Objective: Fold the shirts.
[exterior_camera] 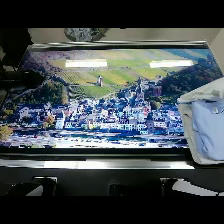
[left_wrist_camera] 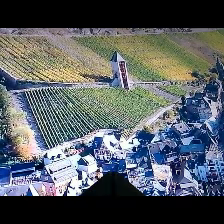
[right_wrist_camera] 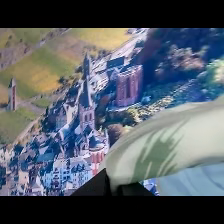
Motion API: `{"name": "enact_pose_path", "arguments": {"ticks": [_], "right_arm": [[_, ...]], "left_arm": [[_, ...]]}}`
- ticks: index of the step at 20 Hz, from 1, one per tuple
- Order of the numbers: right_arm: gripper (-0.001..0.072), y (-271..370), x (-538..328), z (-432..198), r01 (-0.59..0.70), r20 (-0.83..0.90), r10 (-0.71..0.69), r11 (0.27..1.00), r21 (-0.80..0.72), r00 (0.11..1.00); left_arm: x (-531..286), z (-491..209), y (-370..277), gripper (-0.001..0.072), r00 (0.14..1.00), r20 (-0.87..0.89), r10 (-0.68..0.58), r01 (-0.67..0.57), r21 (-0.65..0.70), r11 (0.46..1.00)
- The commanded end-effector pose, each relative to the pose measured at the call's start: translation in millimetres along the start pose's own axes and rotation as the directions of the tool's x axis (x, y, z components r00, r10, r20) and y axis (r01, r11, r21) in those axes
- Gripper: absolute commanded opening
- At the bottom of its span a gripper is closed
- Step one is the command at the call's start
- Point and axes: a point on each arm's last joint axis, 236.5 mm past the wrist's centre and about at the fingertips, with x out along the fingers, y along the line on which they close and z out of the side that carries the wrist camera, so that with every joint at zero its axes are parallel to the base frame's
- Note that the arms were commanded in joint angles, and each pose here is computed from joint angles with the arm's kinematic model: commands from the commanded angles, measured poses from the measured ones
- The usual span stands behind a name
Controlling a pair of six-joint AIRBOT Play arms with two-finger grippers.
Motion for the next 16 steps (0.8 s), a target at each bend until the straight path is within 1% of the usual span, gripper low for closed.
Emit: {"name": "enact_pose_path", "arguments": {"ticks": [1, 3, 4, 6, 7, 9, 11, 14, 16], "right_arm": [[0.0042, -41, -50, 6, 0.083, 0.103, -0.095, 0.99, 0.115, 0.99], [0.0043, -44, -58, 2, 0.073, 0.102, -0.088, 0.988, 0.136, 0.991], [0.0043, -44, -57, -6, 0.078, 0.067, -0.088, 0.987, 0.137, 0.994], [0.0043, -42, -57, -33, 0.091, -0.049, -0.085, 0.986, 0.141, 0.995], [0.0043, -45, -59, -51, 0.118, -0.122, -0.1, 0.982, 0.147, 0.987], [0.0043, -67, -71, -72, 0.251, -0.206, -0.216, 0.955, 0.157, 0.954], [0.0043, -91, -85, -88, 0.387, -0.263, -0.337, 0.907, 0.168, 0.904], [0.0043, -112, -85, -136, 0.484, -0.401, -0.381, 0.853, 0.195, 0.833], [0.0043, -130, -93, -189, 0.582, -0.542, -0.418, 0.795, 0.169, 0.729]], "left_arm": [[0, -2, 0, 0.0029, 1.0, -0.007, -0.001, 0.001, 0.005, 1.0], [0, -2, 0, 0.003, 1.0, -0.007, -0.001, 0.002, 0.017, 1.0], [0, -2, 0, 0.003, 1.0, -0.007, -0.001, 0.002, 0.025, 1.0], [0, -2, 0, 0.003, 1.0, -0.008, -0.001, 0.002, 0.027, 1.0], [0, -2, 0, 0.003, 1.0, -0.008, -0.001, 0.002, 0.031, 1.0], [0, -2, 0, 0.0029, 1.0, -0.007, -0.001, 0.001, 0.031, 1.0], [0, -1, -1, 0.0029, 1.0, -0.005, -0.001, 0.002, 0.031, 1.0], [0, -1, 0, 0.0029, 1.0, -0.005, -0.001, 0.001, 0.031, 1.0], [0, -1, 0, 0.003, 1.0, -0.004, 0.0, 0.0, 0.03, 1.0]]}}
